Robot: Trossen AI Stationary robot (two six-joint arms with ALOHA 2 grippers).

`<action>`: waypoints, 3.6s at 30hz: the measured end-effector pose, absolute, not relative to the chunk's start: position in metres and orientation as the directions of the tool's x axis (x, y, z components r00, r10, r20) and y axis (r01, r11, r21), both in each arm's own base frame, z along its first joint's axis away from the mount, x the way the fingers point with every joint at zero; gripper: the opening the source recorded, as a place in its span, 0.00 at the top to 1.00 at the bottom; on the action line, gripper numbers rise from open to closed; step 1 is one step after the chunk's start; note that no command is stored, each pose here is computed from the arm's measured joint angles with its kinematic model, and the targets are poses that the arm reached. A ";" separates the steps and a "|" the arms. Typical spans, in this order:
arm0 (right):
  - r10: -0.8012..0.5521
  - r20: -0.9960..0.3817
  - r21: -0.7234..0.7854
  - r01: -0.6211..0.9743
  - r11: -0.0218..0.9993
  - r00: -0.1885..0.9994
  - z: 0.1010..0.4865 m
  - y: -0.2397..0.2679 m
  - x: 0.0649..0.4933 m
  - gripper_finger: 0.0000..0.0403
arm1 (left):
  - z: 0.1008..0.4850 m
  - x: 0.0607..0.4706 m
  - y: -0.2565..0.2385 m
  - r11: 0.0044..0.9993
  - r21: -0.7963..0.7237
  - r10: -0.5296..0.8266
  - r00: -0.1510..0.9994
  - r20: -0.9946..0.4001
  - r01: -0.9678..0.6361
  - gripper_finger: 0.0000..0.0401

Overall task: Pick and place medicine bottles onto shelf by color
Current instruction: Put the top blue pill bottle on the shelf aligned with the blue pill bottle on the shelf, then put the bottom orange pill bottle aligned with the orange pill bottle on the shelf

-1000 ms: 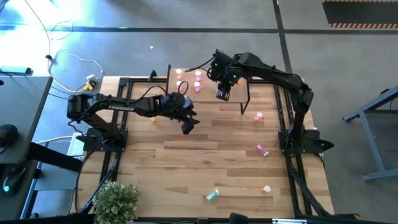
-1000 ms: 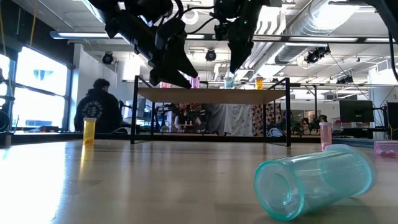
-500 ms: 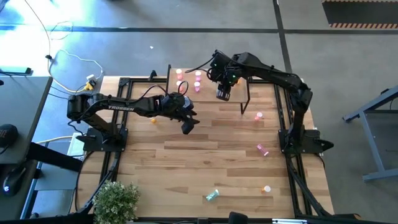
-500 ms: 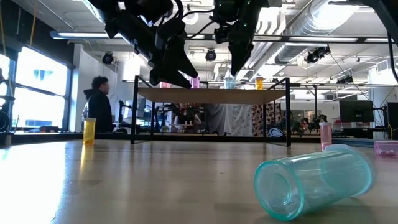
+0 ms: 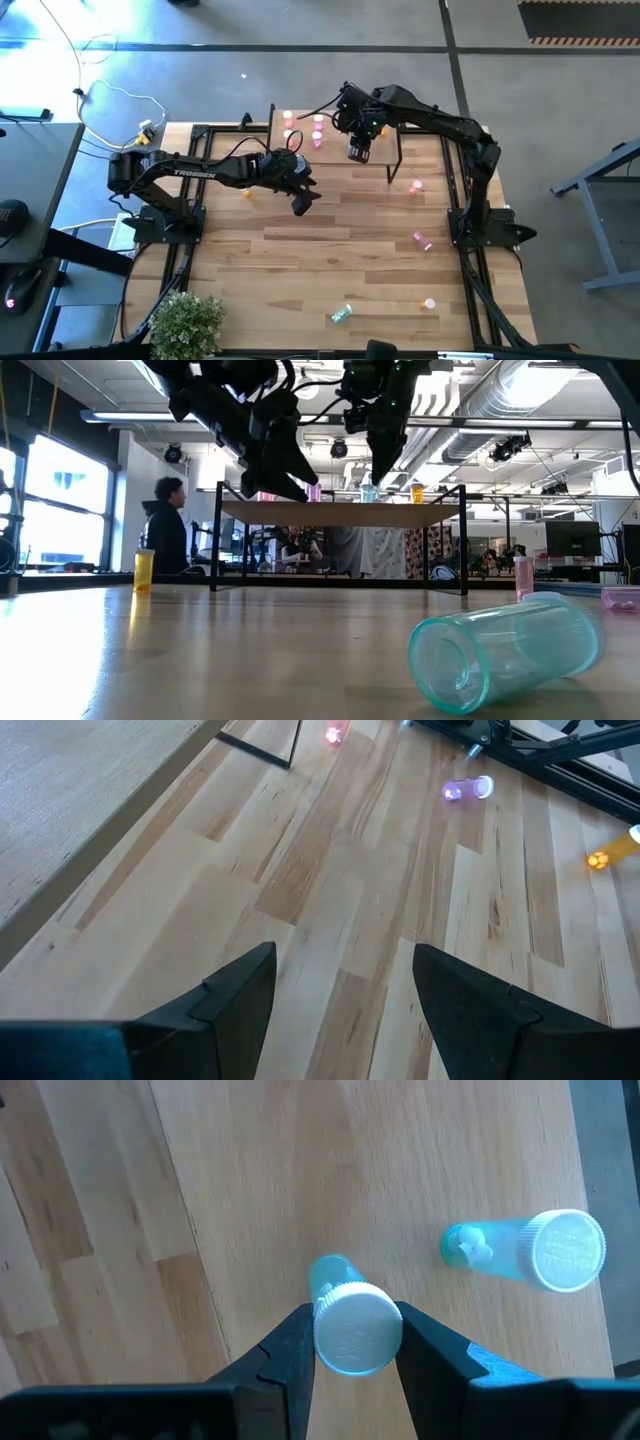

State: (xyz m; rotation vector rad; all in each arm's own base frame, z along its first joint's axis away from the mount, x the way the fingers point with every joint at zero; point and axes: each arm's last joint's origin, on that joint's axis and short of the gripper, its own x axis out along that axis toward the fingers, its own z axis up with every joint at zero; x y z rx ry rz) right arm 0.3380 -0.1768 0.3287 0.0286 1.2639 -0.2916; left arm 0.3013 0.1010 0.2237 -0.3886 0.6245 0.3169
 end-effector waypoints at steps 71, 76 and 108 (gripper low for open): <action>-0.161 -0.912 0.088 0.565 0.820 0.376 0.396 -0.088 0.256 0.58 | 0.254 0.286 0.096 0.930 -0.168 0.190 0.818 -0.542 -0.327 0.43; -0.134 -0.908 0.176 0.652 0.737 0.397 0.379 -0.054 0.228 0.58 | 0.258 0.285 0.091 0.941 -0.151 0.182 0.827 -0.532 -0.304 0.43; 0.278 -0.934 0.357 0.645 0.675 0.226 0.286 0.111 0.141 0.44 | 0.256 0.290 0.054 0.935 -0.235 0.089 0.815 -0.572 -0.267 0.43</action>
